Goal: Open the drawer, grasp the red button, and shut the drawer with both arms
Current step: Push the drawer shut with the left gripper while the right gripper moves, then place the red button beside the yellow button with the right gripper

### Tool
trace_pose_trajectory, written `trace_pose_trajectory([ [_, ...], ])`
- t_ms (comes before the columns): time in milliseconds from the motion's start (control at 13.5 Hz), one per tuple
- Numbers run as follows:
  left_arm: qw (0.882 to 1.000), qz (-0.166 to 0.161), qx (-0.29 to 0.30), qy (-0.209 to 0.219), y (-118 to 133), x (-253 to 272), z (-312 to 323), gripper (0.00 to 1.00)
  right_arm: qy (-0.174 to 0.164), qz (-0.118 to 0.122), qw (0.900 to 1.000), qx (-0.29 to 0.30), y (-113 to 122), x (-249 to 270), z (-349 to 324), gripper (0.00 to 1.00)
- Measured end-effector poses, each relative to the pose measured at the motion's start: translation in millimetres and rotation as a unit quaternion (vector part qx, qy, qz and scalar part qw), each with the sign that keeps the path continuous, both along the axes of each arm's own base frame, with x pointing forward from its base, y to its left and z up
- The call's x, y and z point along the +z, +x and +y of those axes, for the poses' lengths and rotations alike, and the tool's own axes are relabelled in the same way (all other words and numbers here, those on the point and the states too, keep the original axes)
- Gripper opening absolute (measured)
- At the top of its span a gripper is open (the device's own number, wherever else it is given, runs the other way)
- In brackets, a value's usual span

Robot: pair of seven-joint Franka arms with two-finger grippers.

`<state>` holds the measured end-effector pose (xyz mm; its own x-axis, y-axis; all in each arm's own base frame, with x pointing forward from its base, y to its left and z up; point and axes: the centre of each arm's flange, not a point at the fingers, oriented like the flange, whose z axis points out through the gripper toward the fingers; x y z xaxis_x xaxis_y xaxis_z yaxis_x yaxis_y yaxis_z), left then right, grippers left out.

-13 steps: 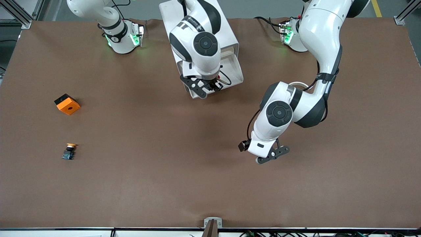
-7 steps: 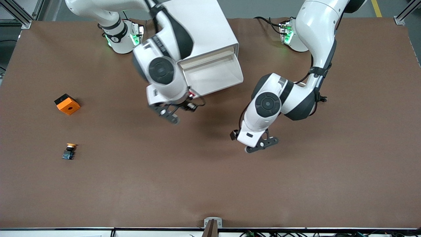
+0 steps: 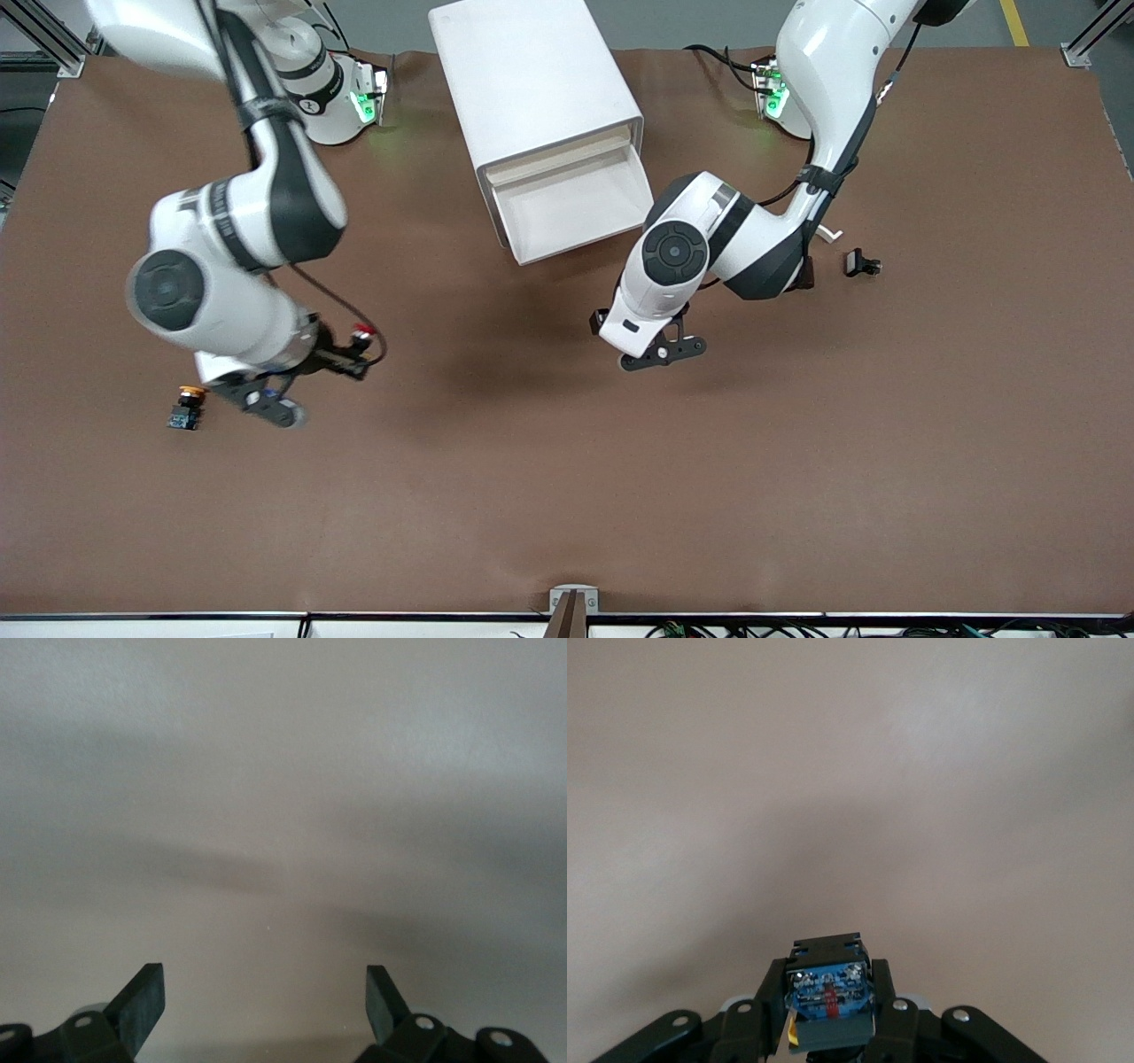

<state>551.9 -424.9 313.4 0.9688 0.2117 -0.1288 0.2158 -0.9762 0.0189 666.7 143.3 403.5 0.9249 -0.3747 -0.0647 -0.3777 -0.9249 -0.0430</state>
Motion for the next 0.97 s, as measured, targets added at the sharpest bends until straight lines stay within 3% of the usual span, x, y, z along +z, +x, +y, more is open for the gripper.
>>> trace_pose_trajectory([
  [297,1.000,0.010,-0.022,-0.009,-22,-1,-21,1.00,-0.004,-0.042,0.998,0.046,2,-68,-139,0.42],
  [520,0.999,0.013,-0.035,-0.018,-37,-5,-36,1.00,-0.012,-0.051,0.997,0.058,-3,-97,-193,0.42],
  [966,0.998,0.000,-0.051,-0.043,-76,-12,-57,1.00,-0.045,-0.021,0.996,0.078,2,-176,-220,0.42],
])
